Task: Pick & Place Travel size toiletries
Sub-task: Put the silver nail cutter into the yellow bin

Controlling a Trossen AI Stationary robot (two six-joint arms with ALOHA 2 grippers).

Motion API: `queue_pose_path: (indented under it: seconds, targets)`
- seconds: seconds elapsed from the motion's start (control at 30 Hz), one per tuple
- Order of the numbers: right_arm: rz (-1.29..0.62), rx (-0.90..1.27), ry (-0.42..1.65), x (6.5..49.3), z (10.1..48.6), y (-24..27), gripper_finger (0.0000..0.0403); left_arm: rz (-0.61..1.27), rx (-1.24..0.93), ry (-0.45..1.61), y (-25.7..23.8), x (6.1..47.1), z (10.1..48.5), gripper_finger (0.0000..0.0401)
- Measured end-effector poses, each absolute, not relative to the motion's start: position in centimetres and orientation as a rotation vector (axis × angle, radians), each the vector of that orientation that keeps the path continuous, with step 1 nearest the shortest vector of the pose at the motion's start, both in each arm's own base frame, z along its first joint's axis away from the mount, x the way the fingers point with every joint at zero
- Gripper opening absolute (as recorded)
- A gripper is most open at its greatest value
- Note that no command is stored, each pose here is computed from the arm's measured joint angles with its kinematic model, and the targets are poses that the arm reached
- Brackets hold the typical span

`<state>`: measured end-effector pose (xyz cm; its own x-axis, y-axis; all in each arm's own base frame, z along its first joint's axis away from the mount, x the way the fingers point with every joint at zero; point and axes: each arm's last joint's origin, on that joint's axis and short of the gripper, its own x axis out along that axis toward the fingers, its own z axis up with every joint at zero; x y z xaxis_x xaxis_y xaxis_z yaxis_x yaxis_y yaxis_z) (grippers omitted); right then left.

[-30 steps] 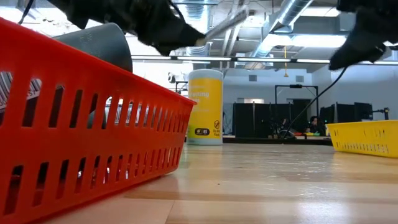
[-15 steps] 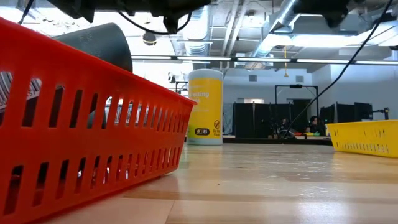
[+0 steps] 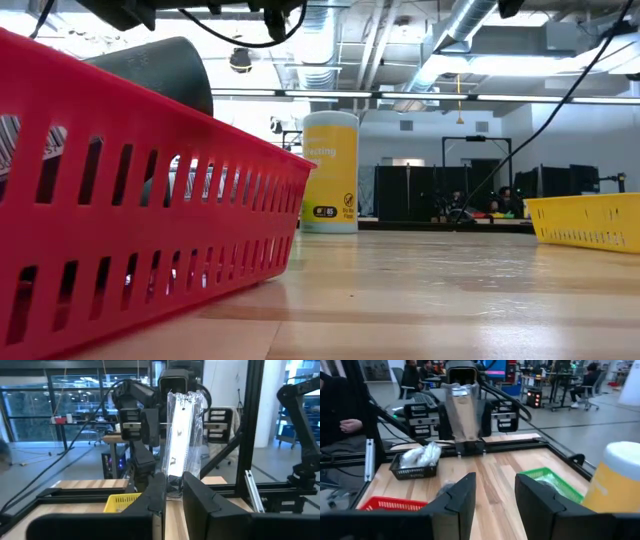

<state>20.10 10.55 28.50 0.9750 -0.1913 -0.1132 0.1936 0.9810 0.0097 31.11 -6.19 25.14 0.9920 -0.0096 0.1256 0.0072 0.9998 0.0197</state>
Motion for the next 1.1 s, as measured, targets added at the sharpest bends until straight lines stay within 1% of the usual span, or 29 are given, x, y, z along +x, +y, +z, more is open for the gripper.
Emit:
queue_pose_path:
  seconds: [0.3,0.6,0.8,1.1]
  targets:
    - [-0.171,-0.008,0.057,20.3,29.2,10.5,0.0127,0.018,0.009,-0.171,-5.8,31.6,25.0,0.0026]
    - [-0.167,-0.021,0.047,20.7,29.1,10.7,0.0127,0.047,0.015,-0.182,-5.6,35.6,24.8,0.0026]
    - [-0.167,-0.069,0.050,21.3,28.6,11.1,0.0127,0.044,0.015,-0.185,-5.9,37.2,24.7,0.0029]
    - [-0.174,-0.105,0.038,21.4,28.7,11.1,0.0127,0.042,0.016,-0.177,-6.0,37.4,24.4,0.0028]
